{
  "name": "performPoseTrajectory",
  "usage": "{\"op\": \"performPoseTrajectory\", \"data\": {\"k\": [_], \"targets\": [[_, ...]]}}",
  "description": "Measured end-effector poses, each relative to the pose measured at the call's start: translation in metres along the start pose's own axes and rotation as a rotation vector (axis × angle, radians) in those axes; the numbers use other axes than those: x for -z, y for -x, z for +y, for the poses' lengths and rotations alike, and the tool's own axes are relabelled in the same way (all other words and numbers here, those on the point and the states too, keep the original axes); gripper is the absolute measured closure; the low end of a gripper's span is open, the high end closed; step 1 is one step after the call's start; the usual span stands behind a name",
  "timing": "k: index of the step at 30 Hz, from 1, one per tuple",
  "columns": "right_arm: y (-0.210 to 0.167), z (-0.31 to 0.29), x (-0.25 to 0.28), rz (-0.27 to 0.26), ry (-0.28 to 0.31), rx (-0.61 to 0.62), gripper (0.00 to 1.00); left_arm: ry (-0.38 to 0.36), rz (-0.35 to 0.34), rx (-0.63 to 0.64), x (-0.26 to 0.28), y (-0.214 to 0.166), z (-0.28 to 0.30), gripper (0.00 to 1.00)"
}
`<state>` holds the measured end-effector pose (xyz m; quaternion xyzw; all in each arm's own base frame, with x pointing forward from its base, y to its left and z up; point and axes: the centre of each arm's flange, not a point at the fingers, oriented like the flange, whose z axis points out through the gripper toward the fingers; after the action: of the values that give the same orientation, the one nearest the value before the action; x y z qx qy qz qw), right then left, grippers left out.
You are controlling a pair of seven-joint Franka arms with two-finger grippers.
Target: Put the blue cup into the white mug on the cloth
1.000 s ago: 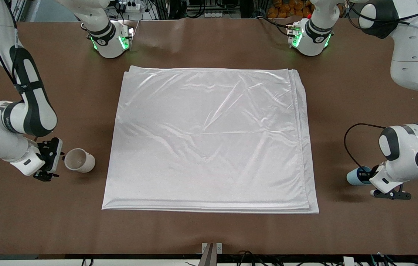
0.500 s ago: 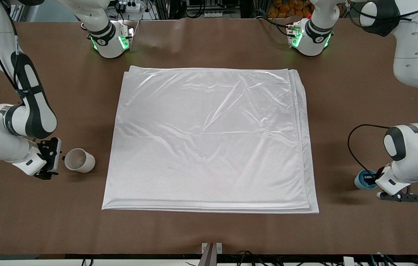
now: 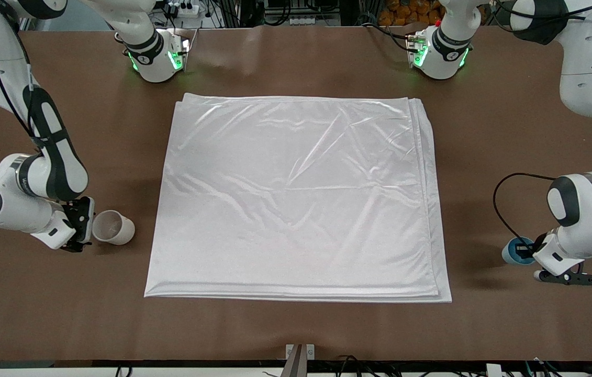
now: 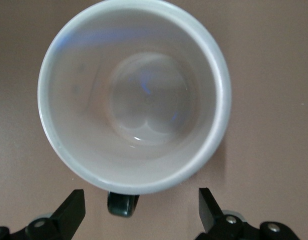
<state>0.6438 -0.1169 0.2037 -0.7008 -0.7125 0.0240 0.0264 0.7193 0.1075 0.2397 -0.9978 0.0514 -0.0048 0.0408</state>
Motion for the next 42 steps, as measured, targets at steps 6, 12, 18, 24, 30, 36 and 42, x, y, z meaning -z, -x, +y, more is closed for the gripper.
{"op": "performPoseTrajectory", "data": {"k": [6,12,18,24,30,36,42], "targets": [[-0.002,-0.005,-0.013,0.023,-0.014,-0.018,0.11,0.006,-0.014,0.003,0.027,-0.003,0.017,0.96],[-0.003,-0.006,-0.017,0.029,-0.017,-0.025,0.25,0.023,-0.026,0.031,0.051,-0.004,0.04,0.96],[-0.002,-0.006,-0.016,0.029,-0.011,-0.026,0.53,0.035,-0.03,0.063,0.061,-0.005,0.056,0.96],[0.0,-0.003,-0.012,0.027,0.003,-0.032,0.81,0.037,-0.033,0.089,0.067,-0.007,0.072,0.96],[0.006,0.0,-0.005,0.025,0.019,-0.04,0.81,0.037,-0.044,0.109,0.072,-0.008,0.091,0.96],[0.007,0.005,0.008,0.049,0.06,-0.061,0.81,0.039,-0.051,0.127,0.078,-0.008,0.102,0.96],[-0.009,0.012,0.037,0.065,0.106,-0.047,0.81,0.085,-0.058,0.15,0.089,-0.006,0.11,0.96]]}}
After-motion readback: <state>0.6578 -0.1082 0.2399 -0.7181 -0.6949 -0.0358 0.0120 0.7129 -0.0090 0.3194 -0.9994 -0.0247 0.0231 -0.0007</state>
